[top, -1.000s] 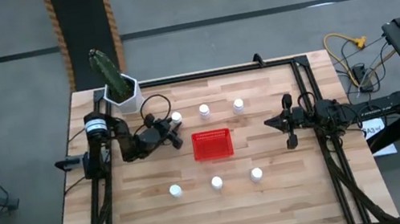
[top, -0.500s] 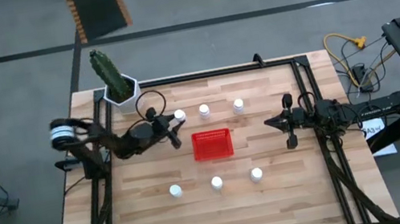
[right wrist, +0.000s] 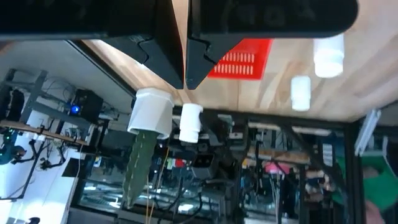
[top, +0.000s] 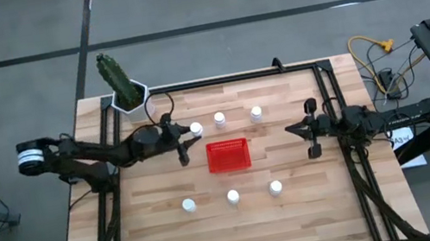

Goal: Pick and place pill bottles into a basket
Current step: Put the white pill bottle into the red bin

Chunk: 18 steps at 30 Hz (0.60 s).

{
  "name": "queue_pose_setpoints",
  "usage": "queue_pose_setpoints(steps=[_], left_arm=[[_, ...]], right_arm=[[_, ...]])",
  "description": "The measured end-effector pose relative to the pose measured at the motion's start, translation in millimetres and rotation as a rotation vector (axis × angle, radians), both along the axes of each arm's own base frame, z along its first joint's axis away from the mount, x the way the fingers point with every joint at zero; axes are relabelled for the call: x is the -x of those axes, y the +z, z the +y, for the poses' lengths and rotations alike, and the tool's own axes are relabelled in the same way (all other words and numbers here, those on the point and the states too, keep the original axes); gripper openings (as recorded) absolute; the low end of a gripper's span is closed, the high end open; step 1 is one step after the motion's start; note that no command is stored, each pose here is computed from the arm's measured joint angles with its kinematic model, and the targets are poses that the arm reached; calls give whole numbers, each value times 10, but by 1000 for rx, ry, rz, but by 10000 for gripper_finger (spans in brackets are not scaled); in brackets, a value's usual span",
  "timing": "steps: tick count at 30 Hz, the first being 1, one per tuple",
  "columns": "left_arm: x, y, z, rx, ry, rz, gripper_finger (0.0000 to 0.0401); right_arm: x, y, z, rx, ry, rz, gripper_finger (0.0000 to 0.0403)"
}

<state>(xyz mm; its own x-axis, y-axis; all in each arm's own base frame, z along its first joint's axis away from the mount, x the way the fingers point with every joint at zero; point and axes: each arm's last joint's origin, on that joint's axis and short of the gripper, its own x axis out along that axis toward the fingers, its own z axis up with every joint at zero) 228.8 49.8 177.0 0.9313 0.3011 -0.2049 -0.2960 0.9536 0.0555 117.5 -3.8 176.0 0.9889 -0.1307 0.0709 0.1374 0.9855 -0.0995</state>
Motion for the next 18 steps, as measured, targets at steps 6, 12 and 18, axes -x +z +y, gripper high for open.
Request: queue_pose_setpoints(steps=[6, 12, 18], left_arm=[[-7, -23, 0, 3, -5, 11, 140], [-29, -53, -2, 10, -24, 26, 145], [-48, -37, -5, 9, -50, 21, 147]], right_arm=[[0, 11, 0, -23, 1, -16, 36], [1, 62, -11, -74, -32, -39, 107], [-12, 295, -16, -81, -46, -45, 189]])
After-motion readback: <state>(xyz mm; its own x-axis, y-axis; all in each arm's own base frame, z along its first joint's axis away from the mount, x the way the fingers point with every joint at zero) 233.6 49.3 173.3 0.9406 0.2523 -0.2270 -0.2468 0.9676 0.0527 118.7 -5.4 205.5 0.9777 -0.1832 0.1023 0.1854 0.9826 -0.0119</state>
